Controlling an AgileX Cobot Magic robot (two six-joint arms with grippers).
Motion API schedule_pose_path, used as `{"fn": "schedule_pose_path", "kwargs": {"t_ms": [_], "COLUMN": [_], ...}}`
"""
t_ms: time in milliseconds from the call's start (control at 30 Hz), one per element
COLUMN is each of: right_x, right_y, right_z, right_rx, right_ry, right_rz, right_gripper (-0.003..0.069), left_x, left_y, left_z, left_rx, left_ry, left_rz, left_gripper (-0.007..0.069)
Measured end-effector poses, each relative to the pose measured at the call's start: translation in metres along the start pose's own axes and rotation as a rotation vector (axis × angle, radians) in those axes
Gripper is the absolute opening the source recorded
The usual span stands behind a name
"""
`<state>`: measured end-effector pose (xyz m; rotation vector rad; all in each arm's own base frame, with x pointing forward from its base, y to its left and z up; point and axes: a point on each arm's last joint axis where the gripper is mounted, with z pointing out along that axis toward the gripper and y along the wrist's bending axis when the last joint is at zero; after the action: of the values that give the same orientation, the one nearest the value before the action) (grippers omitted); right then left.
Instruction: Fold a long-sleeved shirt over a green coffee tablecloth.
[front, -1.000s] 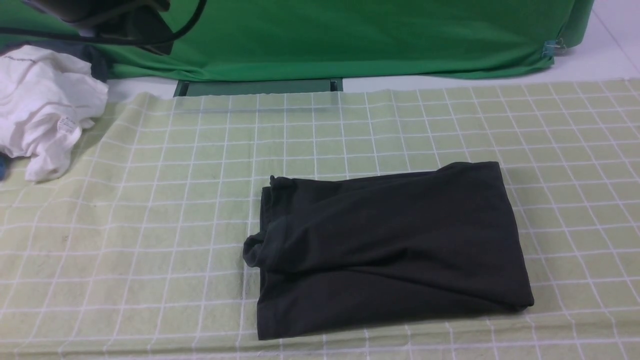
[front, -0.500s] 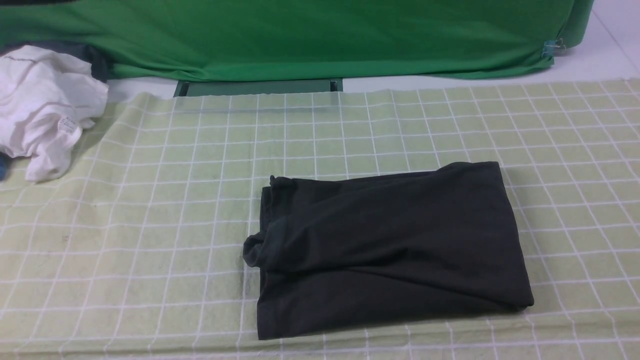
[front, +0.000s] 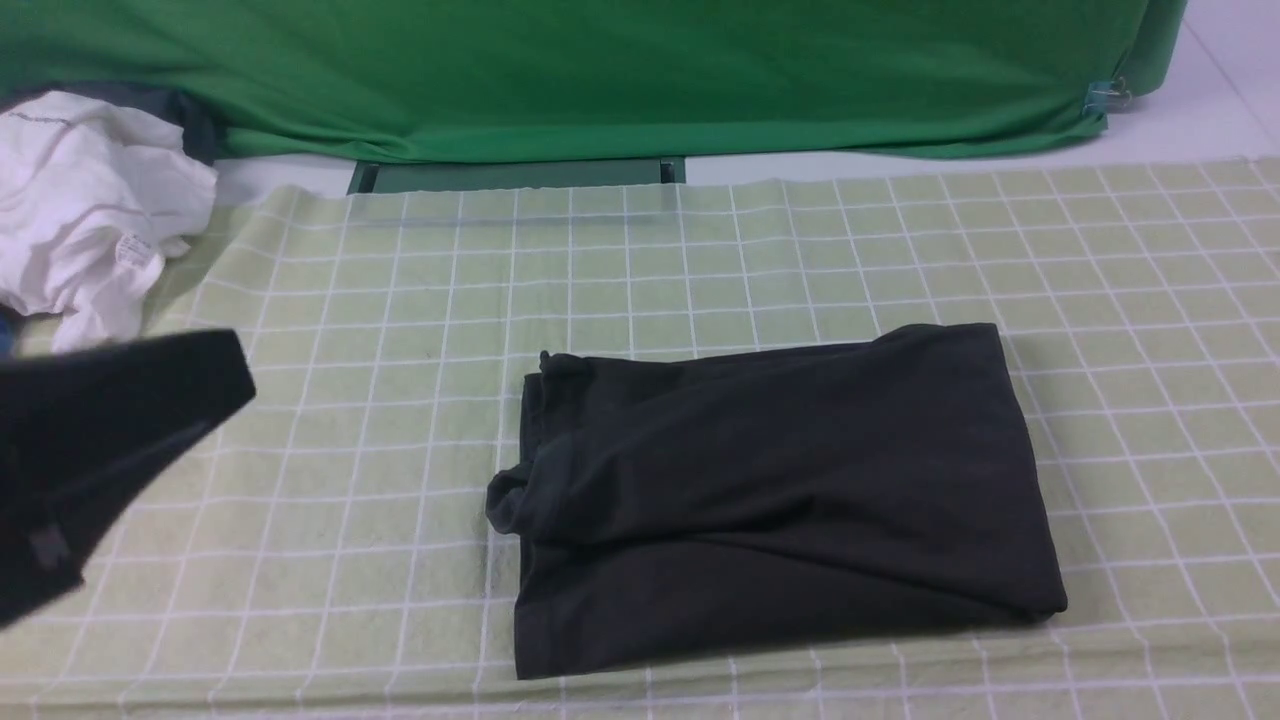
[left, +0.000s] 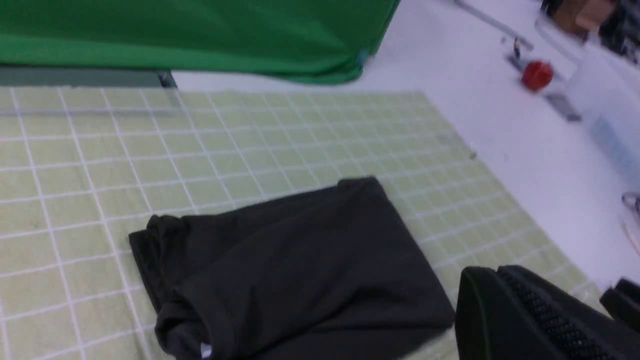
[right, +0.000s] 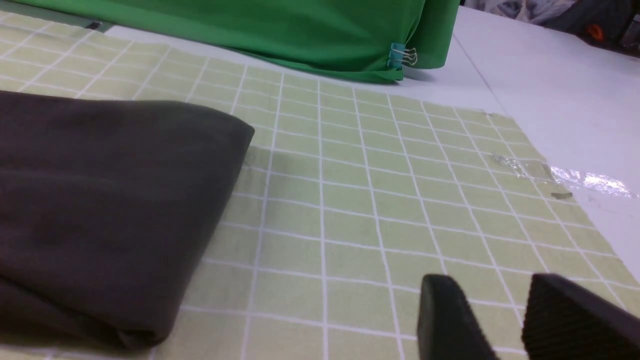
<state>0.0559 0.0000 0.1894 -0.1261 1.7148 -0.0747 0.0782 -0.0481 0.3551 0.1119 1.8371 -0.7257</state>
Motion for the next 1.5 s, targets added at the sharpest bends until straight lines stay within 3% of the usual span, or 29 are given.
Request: {"fn": "schedule_pose_path", "kwargs": {"t_ms": [100,233,300,633,667,733,767,800,1033,1133,1200,1500], "right_x": [0.000,0.000,0.000,0.000,0.000,0.000,0.000,0.000,0.000,0.000,0.000,0.000], "right_y": [0.000,0.000,0.000,0.000,0.000,0.000,0.000,0.000,0.000,0.000,0.000,0.000], "right_z": [0.000,0.000,0.000,0.000,0.000,0.000,0.000,0.000,0.000,0.000,0.000,0.000], "right_rx": [0.000,0.000,0.000,0.000,0.000,0.000,0.000,0.000,0.000,0.000,0.000,0.000], "right_ry": [0.000,0.000,0.000,0.000,0.000,0.000,0.000,0.000,0.000,0.000,0.000,0.000], "right_rz": [0.000,0.000,0.000,0.000,0.000,0.000,0.000,0.000,0.000,0.000,0.000,0.000], "right_gripper": [0.0238,0.0238,0.0238,0.0238,0.0238,0.0240,0.0241,0.0241,0.0240,0.0240,0.0240,0.0240], "left_x": [0.029,0.062,0.077,0.075,0.074,0.074,0.074,0.074,0.070,0.073,0.080,0.118], "left_y": [0.012,0.026,0.038,0.058,0.059,0.060,0.061,0.061,0.059,0.059,0.062,0.086], "left_z": [-0.006,-0.010,-0.011,-0.010,-0.011,-0.012,-0.013,-0.013,-0.023,-0.031,-0.033,-0.015], "left_rx": [-0.032,-0.098,-0.177,-0.346,-0.407,-0.389,-0.441,-0.401,-0.426,-0.493,-0.448,-0.466], "left_ry": [-0.093,-0.080,-0.076,-0.196,-0.209,-0.196,-0.205,-0.196,-0.337,-0.474,-0.502,-0.392], "left_rz": [-0.024,0.060,0.134,0.266,0.297,0.354,0.365,0.387,0.416,0.446,0.447,0.367], "left_gripper": [0.0012,0.0013,0.0013,0.0013,0.0013,0.0013,0.0013,0.0013,0.0013,0.0013,0.0013,0.0013]}}
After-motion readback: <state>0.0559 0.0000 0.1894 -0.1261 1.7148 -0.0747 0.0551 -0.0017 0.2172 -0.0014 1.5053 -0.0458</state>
